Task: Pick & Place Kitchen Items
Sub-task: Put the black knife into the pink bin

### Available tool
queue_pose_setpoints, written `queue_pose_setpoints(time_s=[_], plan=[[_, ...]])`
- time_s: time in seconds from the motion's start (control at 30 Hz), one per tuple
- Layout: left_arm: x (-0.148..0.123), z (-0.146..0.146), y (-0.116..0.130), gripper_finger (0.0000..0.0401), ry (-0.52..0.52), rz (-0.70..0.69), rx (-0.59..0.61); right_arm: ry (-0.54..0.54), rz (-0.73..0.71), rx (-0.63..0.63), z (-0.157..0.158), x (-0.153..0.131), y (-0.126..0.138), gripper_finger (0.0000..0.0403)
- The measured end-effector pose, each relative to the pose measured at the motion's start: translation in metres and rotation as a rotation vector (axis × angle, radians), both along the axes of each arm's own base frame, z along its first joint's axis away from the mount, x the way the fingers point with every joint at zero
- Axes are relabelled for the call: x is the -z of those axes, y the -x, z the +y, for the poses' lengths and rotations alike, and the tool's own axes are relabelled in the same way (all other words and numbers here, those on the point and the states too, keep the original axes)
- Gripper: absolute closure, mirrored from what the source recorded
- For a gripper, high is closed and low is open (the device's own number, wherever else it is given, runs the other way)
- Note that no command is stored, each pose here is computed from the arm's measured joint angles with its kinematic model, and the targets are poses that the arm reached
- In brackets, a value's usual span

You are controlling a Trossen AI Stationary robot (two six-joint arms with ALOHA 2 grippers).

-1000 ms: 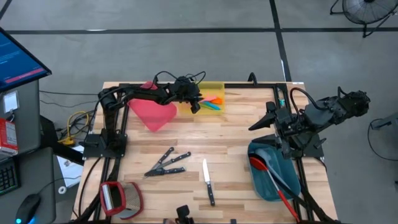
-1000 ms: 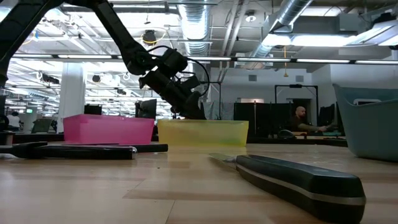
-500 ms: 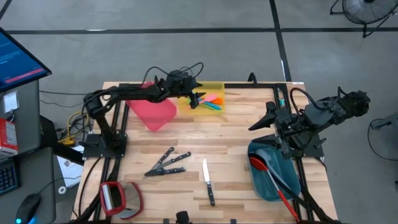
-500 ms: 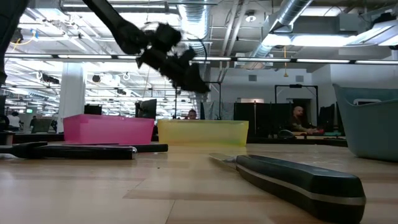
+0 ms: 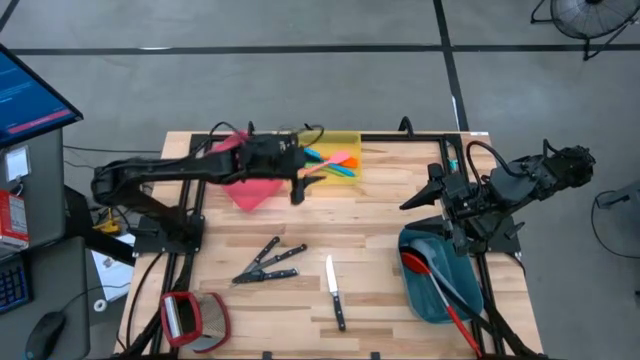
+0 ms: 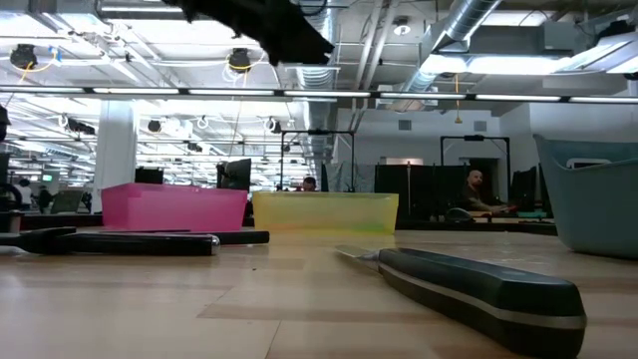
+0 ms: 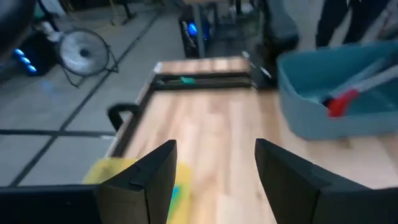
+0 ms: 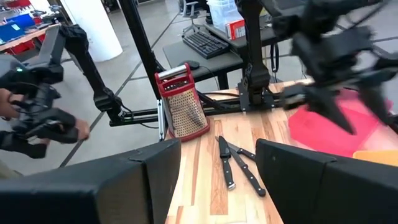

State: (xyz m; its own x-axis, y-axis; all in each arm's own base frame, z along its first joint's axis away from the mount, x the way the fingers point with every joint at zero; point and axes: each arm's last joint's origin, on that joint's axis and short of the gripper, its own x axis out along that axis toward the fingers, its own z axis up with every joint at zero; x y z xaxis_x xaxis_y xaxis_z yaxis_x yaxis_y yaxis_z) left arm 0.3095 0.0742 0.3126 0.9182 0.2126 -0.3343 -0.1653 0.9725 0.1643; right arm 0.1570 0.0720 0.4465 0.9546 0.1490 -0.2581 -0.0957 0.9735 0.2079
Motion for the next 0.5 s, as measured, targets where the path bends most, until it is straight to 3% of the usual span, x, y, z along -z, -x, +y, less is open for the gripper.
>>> queue_pose_setpoints(time_s=[0.23, 0.5], plan=[[-0.004, -0.055, 0.009, 0.0203, 0.084, 0.062, 0.043, -0.001, 0.000, 0.000, 0.000, 0.000, 0.000, 0.0201], [0.013, -0.106, 0.015, 0.0203, 0.193, 0.204, 0.138, -0.003, 0.000, 0.001, 0.000, 0.000, 0.000, 0.0201]])
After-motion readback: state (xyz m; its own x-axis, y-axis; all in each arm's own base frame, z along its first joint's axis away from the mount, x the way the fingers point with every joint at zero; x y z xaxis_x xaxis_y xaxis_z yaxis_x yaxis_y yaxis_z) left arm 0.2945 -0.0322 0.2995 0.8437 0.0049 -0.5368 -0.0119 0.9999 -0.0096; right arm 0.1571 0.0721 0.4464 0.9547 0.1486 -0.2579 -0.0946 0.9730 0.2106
